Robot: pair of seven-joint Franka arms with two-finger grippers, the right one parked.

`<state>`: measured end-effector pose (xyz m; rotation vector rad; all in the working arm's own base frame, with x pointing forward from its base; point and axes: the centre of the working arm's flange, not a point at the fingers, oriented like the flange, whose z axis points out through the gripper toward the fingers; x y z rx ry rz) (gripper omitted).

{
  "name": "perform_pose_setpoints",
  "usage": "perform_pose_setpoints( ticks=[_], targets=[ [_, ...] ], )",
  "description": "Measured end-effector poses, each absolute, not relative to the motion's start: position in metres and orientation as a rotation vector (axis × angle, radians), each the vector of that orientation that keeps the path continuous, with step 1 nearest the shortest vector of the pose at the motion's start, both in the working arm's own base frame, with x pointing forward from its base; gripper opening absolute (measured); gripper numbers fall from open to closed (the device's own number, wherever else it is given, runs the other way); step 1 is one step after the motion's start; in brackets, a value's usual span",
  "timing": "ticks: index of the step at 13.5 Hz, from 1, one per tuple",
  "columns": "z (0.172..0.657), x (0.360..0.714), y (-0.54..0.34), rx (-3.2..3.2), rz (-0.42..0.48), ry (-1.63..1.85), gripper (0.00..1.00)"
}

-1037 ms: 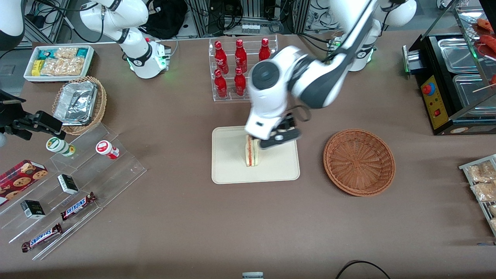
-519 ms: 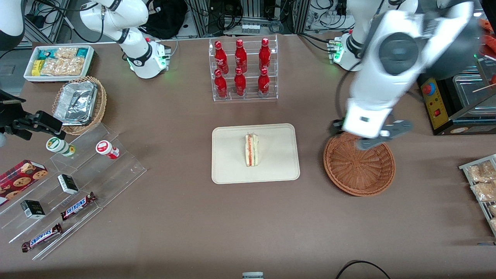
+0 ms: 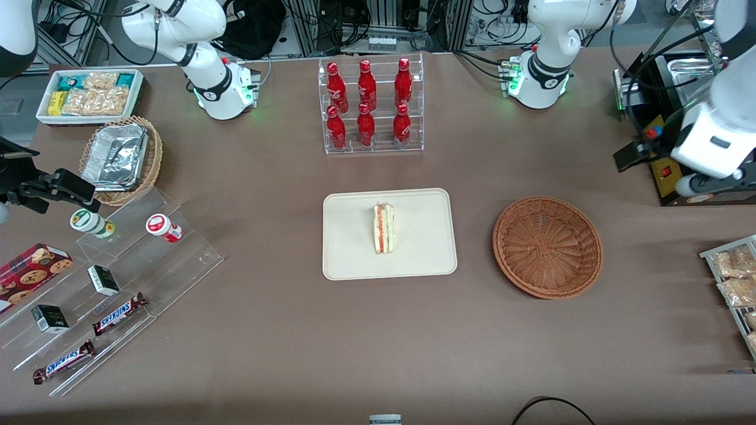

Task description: Place sandwich from basket to tray

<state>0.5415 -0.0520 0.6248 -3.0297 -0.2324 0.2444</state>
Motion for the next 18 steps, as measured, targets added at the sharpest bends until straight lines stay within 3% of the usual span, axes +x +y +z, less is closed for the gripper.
perform_pose_setpoints(
  ticks=[5,18],
  targets=[
    [0.628,0.521,0.001,-3.101,0.290,-0.083,1.00],
    [0.643,0.532,-0.011,-3.088,0.177,-0.049,1.00]
  ],
)
